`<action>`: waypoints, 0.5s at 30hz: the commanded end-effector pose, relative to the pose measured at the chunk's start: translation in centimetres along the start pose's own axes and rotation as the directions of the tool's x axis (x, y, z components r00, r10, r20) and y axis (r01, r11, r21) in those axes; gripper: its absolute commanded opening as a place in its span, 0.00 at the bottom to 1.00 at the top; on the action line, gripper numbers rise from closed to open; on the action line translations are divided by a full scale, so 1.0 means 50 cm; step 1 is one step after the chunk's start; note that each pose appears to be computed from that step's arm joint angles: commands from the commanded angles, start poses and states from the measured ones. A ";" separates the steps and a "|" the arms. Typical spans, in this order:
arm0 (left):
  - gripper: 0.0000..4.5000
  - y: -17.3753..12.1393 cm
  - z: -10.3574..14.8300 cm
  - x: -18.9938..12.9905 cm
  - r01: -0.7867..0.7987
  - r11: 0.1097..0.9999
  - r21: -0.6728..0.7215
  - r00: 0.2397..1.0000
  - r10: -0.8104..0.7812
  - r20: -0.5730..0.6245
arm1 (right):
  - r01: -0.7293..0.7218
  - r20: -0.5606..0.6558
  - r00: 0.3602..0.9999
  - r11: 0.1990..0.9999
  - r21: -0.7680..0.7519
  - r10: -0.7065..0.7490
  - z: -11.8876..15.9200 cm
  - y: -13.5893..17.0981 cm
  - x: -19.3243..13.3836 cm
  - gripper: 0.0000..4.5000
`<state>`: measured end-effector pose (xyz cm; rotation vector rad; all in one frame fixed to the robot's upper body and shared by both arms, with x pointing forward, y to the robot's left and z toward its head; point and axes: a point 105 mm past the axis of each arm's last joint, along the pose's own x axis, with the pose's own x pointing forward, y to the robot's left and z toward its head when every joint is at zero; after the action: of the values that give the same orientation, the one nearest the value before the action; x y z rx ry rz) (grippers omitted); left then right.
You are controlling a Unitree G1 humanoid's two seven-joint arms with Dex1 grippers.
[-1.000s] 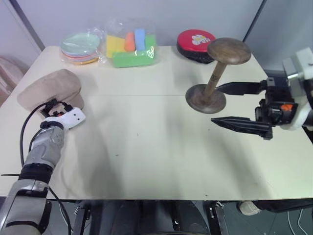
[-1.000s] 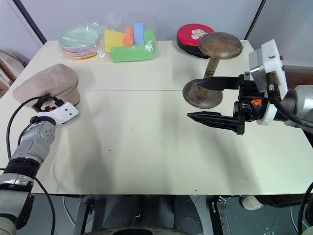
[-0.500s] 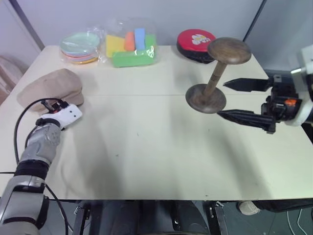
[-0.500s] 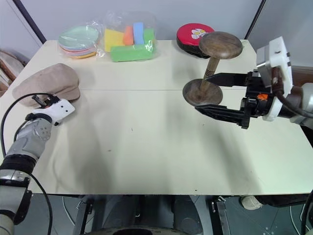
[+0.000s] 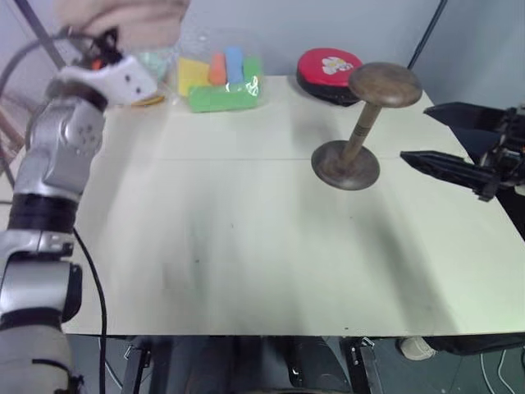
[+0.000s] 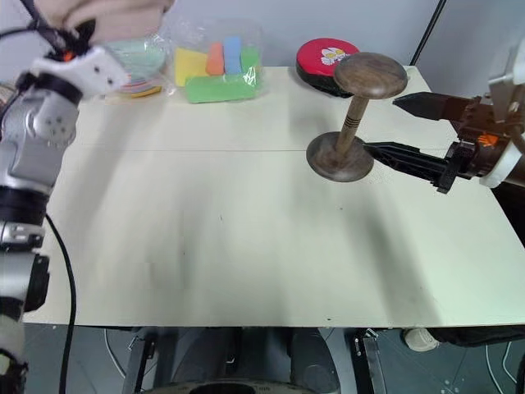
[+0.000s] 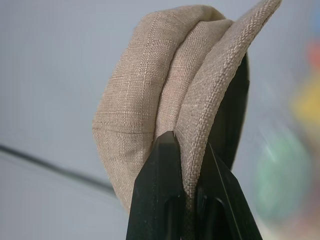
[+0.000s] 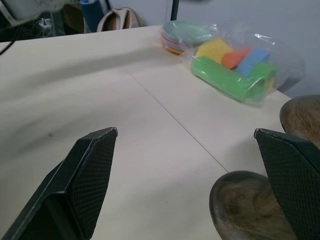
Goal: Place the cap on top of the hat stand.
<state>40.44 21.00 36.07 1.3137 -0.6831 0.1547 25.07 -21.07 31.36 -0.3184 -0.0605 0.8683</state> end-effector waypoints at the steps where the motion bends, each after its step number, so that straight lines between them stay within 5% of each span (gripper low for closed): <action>1: 0.02 0.034 0.158 0.043 -0.063 0.993 -0.105 0.954 0.091 0.286 | 0.047 0.029 0.999 0.998 -0.044 -0.046 0.032 -0.001 -0.027 1.00; 7: 0.02 -0.025 0.348 0.047 0.060 0.987 -0.151 0.781 0.048 0.622 | 0.127 0.003 0.992 0.991 -0.039 -0.127 0.037 -0.005 -0.069 1.00; 15: 0.02 -0.108 0.442 0.046 0.151 0.977 -0.150 0.681 0.007 0.732 | 0.248 -0.024 0.968 0.968 -0.025 -0.249 0.036 0.005 -0.130 1.00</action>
<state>37.50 -0.89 33.20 1.1899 -1.2050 -0.5643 21.39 -25.63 32.39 -0.2992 -0.0335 0.6278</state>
